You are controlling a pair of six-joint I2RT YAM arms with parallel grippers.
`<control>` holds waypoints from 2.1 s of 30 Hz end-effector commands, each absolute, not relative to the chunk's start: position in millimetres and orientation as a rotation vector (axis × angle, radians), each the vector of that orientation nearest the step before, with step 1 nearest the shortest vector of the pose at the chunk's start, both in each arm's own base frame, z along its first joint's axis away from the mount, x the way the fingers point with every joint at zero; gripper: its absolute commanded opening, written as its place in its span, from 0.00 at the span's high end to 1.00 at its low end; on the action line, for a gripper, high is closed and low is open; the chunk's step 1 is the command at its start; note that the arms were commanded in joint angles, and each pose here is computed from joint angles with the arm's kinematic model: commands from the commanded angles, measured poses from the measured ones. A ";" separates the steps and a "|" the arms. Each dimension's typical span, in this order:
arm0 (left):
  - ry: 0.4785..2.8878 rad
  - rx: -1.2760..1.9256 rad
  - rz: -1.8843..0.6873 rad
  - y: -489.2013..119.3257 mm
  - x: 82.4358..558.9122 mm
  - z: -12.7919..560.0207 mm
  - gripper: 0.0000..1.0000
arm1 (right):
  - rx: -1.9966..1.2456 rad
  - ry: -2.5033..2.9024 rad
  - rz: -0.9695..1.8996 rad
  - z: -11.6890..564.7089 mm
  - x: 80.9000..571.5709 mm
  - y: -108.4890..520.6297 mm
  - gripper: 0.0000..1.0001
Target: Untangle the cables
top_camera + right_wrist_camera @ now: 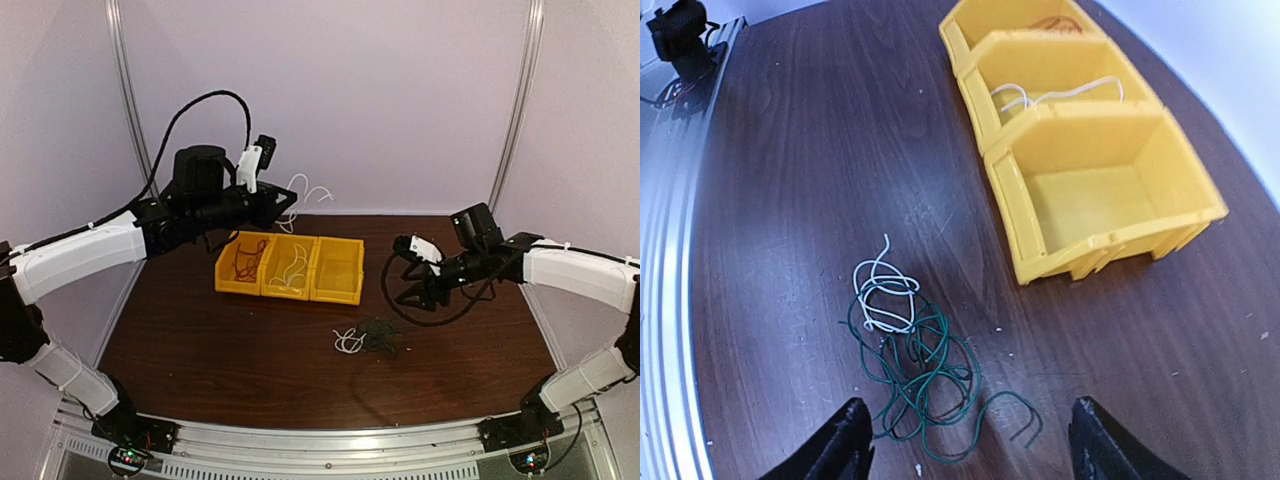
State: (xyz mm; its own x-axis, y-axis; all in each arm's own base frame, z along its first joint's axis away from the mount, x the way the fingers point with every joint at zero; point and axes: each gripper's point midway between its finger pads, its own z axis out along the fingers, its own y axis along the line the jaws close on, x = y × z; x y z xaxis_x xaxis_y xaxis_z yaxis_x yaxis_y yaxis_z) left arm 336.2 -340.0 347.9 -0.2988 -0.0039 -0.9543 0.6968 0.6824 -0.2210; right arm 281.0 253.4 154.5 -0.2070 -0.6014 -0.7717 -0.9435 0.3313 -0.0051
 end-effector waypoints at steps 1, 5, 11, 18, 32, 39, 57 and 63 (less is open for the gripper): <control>1.810 0.521 -0.737 -334.4 350.0 325.5 1.00 | -1.344 1.802 0.543 202.4 261.8 233.1 0.27; 1.870 0.505 -0.709 -330.3 362.6 298.8 1.00 | -1.215 1.767 0.501 219.4 255.5 212.2 0.17; 1.999 0.383 -0.652 -317.2 389.7 253.9 1.00 | -1.051 1.747 0.456 210.4 263.1 182.1 0.10; 2.111 0.266 -0.529 -315.2 422.3 202.8 1.00 | -1.039 1.766 0.396 202.1 269.9 171.4 0.10; 2.213 0.208 -0.505 -332.1 462.8 123.1 1.00 | -1.039 1.780 0.356 194.0 272.4 162.9 0.10; 2.219 0.245 -0.552 -349.2 471.3 111.5 0.85 | -1.043 1.781 0.353 193.3 272.4 162.3 0.10; 2.029 0.324 -0.528 -327.0 416.4 222.4 0.44 | -1.174 1.771 0.419 179.2 263.1 173.9 0.16; 1.783 0.659 -0.829 -367.6 319.8 244.5 0.46 | -1.303 1.808 0.466 160.3 257.0 197.0 0.18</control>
